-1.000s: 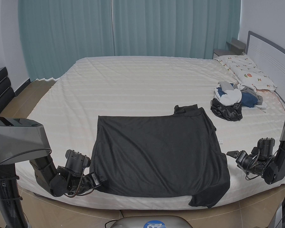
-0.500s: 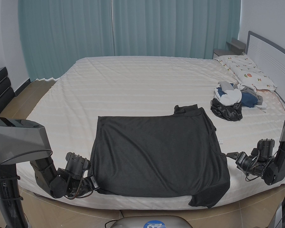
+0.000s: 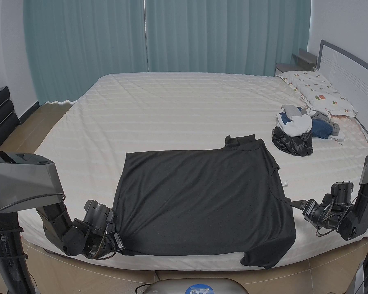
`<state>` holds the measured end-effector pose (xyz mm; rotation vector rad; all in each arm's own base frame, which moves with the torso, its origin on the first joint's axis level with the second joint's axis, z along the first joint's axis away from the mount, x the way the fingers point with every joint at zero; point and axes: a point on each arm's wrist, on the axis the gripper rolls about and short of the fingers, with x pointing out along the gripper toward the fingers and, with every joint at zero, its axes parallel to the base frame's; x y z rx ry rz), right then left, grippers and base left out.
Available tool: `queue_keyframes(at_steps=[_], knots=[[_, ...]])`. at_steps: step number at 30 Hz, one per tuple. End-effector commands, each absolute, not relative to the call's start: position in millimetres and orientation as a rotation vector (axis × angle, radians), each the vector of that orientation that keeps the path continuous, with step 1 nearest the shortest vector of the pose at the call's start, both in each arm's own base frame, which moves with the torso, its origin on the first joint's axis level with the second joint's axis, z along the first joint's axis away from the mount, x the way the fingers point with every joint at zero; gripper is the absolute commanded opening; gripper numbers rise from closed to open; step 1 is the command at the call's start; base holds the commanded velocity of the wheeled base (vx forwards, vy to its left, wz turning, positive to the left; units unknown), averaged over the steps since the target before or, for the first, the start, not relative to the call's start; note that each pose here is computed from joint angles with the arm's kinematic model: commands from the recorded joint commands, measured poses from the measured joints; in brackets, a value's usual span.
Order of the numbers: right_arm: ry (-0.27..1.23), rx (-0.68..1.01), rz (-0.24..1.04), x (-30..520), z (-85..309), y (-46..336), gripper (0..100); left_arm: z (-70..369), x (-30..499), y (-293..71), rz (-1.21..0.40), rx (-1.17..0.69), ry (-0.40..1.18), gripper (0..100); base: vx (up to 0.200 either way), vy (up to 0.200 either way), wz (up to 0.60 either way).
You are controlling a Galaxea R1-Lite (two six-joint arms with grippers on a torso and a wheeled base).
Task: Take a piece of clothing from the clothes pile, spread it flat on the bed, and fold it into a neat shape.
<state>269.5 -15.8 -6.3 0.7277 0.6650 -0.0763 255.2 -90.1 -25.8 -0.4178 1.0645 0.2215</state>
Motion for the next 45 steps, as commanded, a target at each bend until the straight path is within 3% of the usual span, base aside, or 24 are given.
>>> queue_keyframes(at_steps=[1,6,7,14,20,29,38,39,45], knots=[[0.687,0.715,-0.077,269.1,-12.5,-15.3,100,-27.9,256.7,-90.3,0.224,-0.418,1.066,0,0.0,0.0,0.0],[0.676,0.719,-0.078,272.5,-12.1,-16.4,100,-27.2,255.3,-90.2,0.223,-0.416,1.067,0,0.0,0.0,0.0],[0.672,0.727,-0.078,273.4,-11.7,-16.5,100,-25.7,255.1,-90.1,0.221,-0.418,1.063,100,0.0,0.0,0.0],[0.567,0.725,-0.055,303.4,1.1,-21.2,100,6.4,259.2,-85.1,0.195,-0.486,0.96,100,0.0,0.0,0.0],[0.619,0.73,-0.078,343.3,-2.2,-22.8,100,17.8,269.2,-74.2,0.213,-0.534,0.902,100,0.0,0.0,0.0],[0.632,0.707,-0.157,398.0,-42.5,-27.5,100,19.0,280.0,-69.1,0.162,-0.69,0.935,100,0.0,0.0,0.0],[0.613,0.707,-0.145,421.9,-49.8,-26.8,100,17.6,280.9,-67.9,0.165,-0.694,0.934,100,0.0,0.0,0.0],[0.612,0.709,-0.145,422.2,-49.5,-26.8,0,17.7,281.0,-68.0,0.165,-0.694,0.933,100,0.0,0.0,0.0],[0.571,0.74,-0.138,432.8,-43.1,-25.6,0,16.0,281.4,-67.6,0.167,-0.694,0.937,100,0.0,0.0,0.0]])
